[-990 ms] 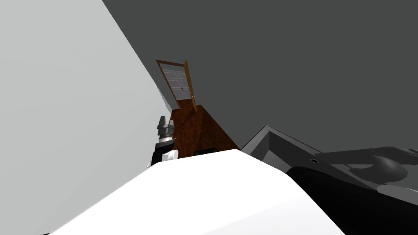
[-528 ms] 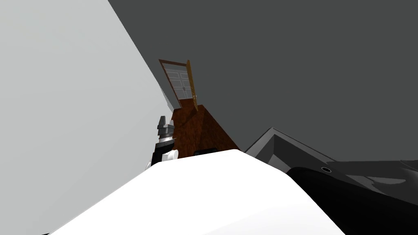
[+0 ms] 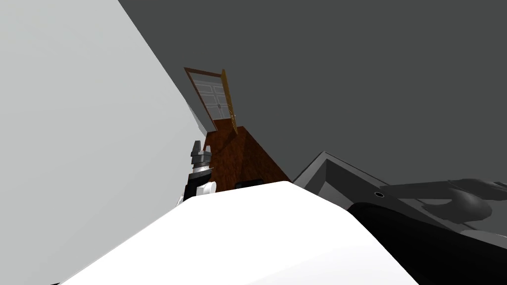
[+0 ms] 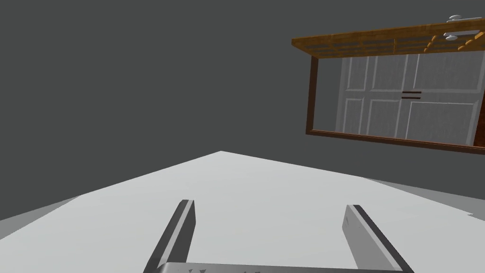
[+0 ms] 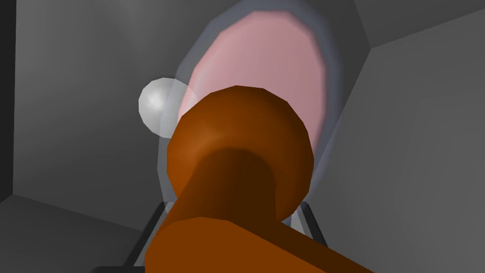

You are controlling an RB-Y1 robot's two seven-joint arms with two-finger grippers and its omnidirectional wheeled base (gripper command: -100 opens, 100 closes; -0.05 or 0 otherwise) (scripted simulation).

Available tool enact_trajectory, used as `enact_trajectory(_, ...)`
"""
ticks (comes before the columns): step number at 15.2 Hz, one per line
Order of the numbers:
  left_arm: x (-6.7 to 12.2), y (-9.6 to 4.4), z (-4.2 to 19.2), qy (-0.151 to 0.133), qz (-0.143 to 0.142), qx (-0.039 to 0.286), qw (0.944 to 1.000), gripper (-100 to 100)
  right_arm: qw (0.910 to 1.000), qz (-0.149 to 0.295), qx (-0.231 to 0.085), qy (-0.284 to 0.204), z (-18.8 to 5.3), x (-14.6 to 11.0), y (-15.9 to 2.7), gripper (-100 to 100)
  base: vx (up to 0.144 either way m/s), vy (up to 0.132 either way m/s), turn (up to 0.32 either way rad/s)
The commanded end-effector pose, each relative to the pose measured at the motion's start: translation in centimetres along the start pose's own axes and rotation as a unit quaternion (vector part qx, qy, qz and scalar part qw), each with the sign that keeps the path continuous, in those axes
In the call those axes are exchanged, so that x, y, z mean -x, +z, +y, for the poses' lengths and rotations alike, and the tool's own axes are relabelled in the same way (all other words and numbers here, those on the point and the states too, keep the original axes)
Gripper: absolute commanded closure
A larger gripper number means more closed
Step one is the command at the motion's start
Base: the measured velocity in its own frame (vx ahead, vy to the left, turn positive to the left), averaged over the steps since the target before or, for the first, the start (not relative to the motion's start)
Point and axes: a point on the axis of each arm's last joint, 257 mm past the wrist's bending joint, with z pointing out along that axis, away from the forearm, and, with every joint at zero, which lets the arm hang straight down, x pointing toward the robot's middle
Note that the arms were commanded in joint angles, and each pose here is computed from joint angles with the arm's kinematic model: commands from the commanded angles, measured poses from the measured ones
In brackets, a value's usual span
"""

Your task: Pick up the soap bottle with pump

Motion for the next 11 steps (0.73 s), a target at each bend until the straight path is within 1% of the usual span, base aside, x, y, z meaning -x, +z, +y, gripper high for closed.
enact_trajectory(1,0.0,0.0,0.0,0.000,0.000,0.000,1.0000,0,1.0000,-0.005,-0.004,-0.006,-1.6,1.5,0.0,100,-0.078,-0.002,-0.196)
enact_trajectory(3,0.0,0.0,0.0,0.000,0.000,0.000,1.0000,0,0.9998,0.001,-0.004,-0.022,-2.6,1.8,-0.5,100,-0.040,0.002,-0.045)
enact_trajectory(4,0.0,0.0,0.0,0.000,0.000,0.000,1.0000,0,0.9998,-0.014,-0.007,-0.011,-3.3,3.8,-0.1,100,-0.046,-0.011,-0.139)
enact_trajectory(6,0.0,0.0,0.0,0.000,0.000,0.000,1.0000,0,0.9994,-0.005,-0.008,-0.034,-4.7,4.3,-0.7,100,-0.046,-0.011,-0.148)
enact_trajectory(7,0.0,0.0,0.0,0.000,0.000,0.000,1.0000,0,0.9991,-0.002,-0.008,-0.040,-5.2,4.5,-0.9,100,-0.022,-0.005,-0.023)
enact_trajectory(8,0.0,0.0,0.0,0.000,0.000,0.000,1.0000,0,0.9994,-0.017,-0.010,-0.027,-5.5,6.4,-0.4,100,-0.044,-0.009,-0.172)
enact_trajectory(9,0.0,0.0,0.0,0.000,0.000,0.000,1.0000,0,0.9992,-0.013,-0.010,-0.037,-6.1,6.6,-0.7,100,-0.059,-0.013,-0.211)
enact_trajectory(11,0.0,0.0,0.0,0.000,0.000,0.000,1.0000,0,0.9983,-0.005,-0.010,-0.058,-7.3,7.2,-1.2,100,-0.037,-0.007,-0.044)
